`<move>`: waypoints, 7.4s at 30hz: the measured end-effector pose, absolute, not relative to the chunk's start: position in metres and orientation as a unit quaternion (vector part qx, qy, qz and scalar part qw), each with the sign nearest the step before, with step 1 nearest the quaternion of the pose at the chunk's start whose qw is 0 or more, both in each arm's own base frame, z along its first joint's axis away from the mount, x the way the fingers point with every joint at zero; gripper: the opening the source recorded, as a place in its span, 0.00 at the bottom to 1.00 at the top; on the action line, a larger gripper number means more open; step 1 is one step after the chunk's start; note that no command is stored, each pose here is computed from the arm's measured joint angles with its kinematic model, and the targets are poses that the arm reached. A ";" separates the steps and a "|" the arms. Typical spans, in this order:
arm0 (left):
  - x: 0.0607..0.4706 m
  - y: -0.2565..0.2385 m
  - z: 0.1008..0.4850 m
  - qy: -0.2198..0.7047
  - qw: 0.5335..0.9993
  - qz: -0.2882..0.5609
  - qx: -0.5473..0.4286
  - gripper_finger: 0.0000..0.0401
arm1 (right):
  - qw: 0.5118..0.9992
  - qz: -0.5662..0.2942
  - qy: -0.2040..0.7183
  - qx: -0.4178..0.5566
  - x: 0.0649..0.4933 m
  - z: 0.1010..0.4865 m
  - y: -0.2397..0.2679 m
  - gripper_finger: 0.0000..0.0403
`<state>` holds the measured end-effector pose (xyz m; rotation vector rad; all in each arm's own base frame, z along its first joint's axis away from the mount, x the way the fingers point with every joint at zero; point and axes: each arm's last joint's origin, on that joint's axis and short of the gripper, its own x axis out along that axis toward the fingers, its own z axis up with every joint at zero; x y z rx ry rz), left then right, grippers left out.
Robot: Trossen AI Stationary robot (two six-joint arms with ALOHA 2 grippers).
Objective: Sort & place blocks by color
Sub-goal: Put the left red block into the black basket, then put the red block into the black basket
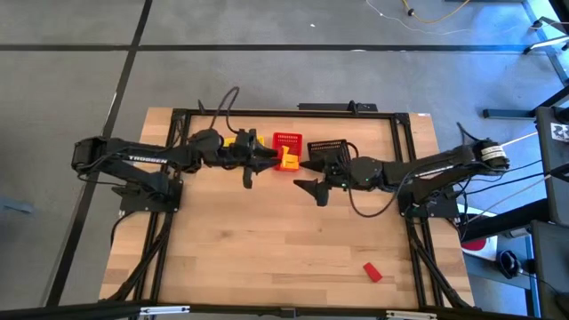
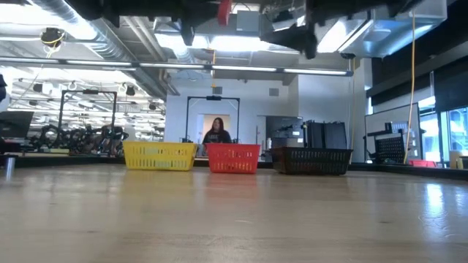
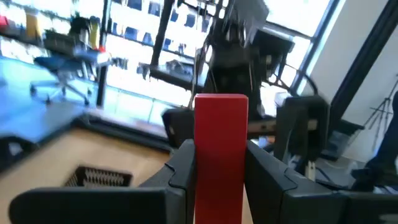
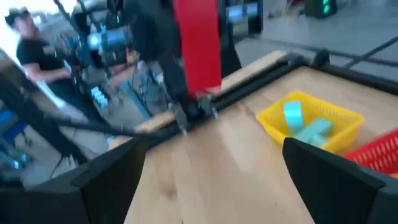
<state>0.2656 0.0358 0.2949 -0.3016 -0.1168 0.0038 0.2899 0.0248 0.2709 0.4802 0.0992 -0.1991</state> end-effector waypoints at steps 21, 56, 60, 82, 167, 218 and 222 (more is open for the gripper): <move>0.300 0.020 0.263 -0.071 0.974 0.006 -0.214 0.21 | 0.969 -0.022 0.020 0.243 0.319 0.251 0.003 0.83; 0.211 0.050 0.318 -0.008 0.988 0.003 -0.156 0.55 | 0.973 -0.061 0.126 0.182 0.232 0.300 0.001 0.27; 0.186 0.045 0.334 -0.041 0.990 0.023 -0.130 0.55 | 0.979 -0.056 0.095 0.173 0.212 0.316 0.001 0.27; 0.176 0.042 0.342 -0.068 0.989 0.065 -0.118 0.55 | 0.843 -0.318 0.371 0.226 0.254 0.316 -0.074 0.27; 0.175 0.048 0.331 -0.026 0.980 0.161 -0.111 0.55 | 0.530 -0.224 0.705 0.414 0.225 0.246 0.151 0.84; 0.174 0.049 0.331 -0.026 0.974 0.191 -0.115 0.55 | 0.625 -0.071 0.723 0.284 0.227 0.144 0.167 0.33; 0.174 0.049 0.331 -0.028 0.973 0.191 -0.127 0.55 | 0.722 -0.085 0.635 0.262 0.243 0.171 0.134 0.33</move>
